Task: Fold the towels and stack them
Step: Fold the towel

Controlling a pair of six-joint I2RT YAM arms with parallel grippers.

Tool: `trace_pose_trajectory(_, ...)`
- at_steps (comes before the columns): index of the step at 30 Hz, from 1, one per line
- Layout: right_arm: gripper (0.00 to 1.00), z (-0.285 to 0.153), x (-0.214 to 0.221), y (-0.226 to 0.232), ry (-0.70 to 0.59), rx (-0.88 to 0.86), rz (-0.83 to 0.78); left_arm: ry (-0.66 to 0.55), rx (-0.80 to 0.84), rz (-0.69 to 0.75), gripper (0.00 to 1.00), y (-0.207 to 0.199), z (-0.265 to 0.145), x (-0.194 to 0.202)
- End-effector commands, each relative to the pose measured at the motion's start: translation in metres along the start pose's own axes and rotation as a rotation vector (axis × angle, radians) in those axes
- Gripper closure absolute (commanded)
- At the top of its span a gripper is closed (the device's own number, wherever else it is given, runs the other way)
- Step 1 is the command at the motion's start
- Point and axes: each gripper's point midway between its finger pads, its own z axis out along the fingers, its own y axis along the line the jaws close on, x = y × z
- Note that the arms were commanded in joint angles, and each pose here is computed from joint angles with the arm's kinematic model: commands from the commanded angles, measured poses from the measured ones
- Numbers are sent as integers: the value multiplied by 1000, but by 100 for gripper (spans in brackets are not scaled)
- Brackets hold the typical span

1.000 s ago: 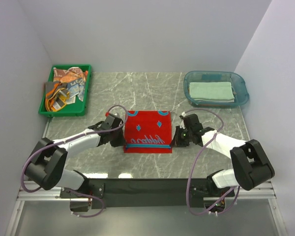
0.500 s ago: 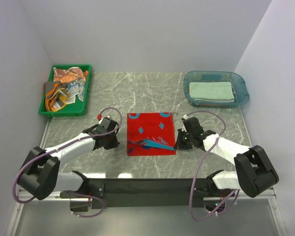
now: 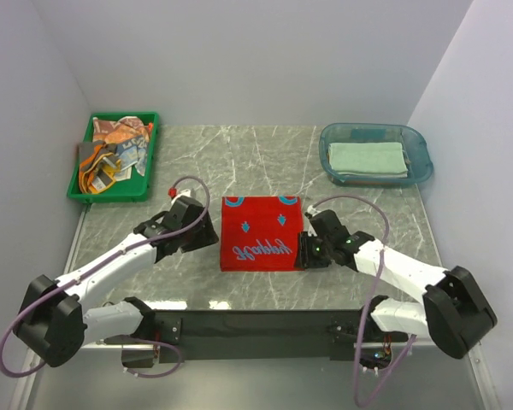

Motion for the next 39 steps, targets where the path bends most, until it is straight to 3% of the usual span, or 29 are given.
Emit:
trace_pose_trajectory(1,53,-17,4,11,-5,-31,-44,-28,69,5,36,-28,-15,-13)
trace_pose_trajectory(6,53,-35,15,20,-1,-90,-58,22,95,58,37,-45,-6,6)
trace_pose_trajectory(10,54,-44,-14,27,-145,-92,-23,47,85,87,42,-58,5,21)
trace_pose_trajectory(18,65,-18,-42,36,-232,-118,71,73,-27,158,50,-52,31,53)
trace_pose_trajectory(26,67,26,-4,12,-96,-61,146,180,-138,174,80,-13,47,94)
trace_pose_trajectory(29,73,30,12,1,-52,-24,158,207,-150,168,86,-1,43,104)
trace_pose_trajectory(39,73,12,32,-14,-39,19,184,231,-160,130,87,29,18,118)
